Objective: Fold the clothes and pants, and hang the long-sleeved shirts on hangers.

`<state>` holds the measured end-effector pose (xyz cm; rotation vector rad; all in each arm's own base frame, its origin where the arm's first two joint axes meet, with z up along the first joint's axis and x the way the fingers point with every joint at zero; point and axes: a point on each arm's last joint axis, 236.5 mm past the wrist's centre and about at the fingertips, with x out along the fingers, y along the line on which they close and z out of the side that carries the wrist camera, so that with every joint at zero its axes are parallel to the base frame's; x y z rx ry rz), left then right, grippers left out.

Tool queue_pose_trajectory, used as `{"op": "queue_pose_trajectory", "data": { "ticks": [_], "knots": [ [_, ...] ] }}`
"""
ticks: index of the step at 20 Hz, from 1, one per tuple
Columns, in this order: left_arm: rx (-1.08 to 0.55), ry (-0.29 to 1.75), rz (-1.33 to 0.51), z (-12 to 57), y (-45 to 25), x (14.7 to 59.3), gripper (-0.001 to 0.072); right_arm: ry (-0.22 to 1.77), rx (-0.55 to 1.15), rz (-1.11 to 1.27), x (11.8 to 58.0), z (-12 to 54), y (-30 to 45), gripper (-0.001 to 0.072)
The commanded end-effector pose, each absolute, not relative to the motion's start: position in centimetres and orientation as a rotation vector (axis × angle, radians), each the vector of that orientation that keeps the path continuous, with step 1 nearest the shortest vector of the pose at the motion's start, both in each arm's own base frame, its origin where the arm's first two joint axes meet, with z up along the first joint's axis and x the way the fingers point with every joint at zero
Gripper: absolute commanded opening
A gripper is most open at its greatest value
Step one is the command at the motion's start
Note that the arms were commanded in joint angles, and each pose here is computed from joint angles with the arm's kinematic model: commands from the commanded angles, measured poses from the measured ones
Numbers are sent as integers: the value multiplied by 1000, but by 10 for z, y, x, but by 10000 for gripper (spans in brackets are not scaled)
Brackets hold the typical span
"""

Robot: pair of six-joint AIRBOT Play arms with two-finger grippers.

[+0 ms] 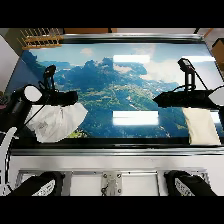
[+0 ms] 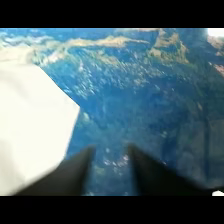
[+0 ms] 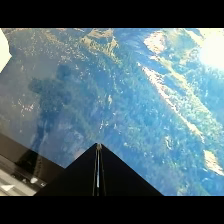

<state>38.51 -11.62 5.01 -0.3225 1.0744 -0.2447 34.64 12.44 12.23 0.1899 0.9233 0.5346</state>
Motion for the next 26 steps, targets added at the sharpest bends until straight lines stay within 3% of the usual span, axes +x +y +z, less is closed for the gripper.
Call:
{"op": "queue_pose_trajectory", "data": {
  "ticks": [1, 4, 7, 13, 15, 16, 17, 19, 23, 26],
  "knots": [
    [-155, 951, -128, 54, -67, 415, 718, 923, 190, 535, 347, 122, 125, 22],
    [-18, 980, 46, 29, 10, 434, 711, 923, 190, 535, 347, 122, 125, 22],
    [-48, 1072, 128, -22, 51, 445, 711, 923, 190, 535, 347, 122, 125, 22],
    [-26, 1205, 94, -87, 36, 474, 708, 923, 190, 535, 347, 122, 125, 22],
    [-7, 1253, 81, -94, 27, 477, 368, 923, 190, 535, 347, 122, 125, 22],
    [-7, 1277, 78, -93, 23, 477, 93, 923, 190, 535, 347, 122, 125, 22],
    [-16, 1297, 73, -88, 18, 475, 4, 923, 190, 535, 347, 122, 125, 22],
    [-56, 1289, 19, -59, -14, 476, 4, 923, 190, 535, 347, 122, 125, 22],
    [-180, 1141, -285, 37, -154, 456, 4, 924, 191, 535, 347, 122, 125, 22],
    [-137, 1000, -493, 91, -248, 426, 5, 917, 214, 551, 346, 126, 130, 22]
  ]
}}
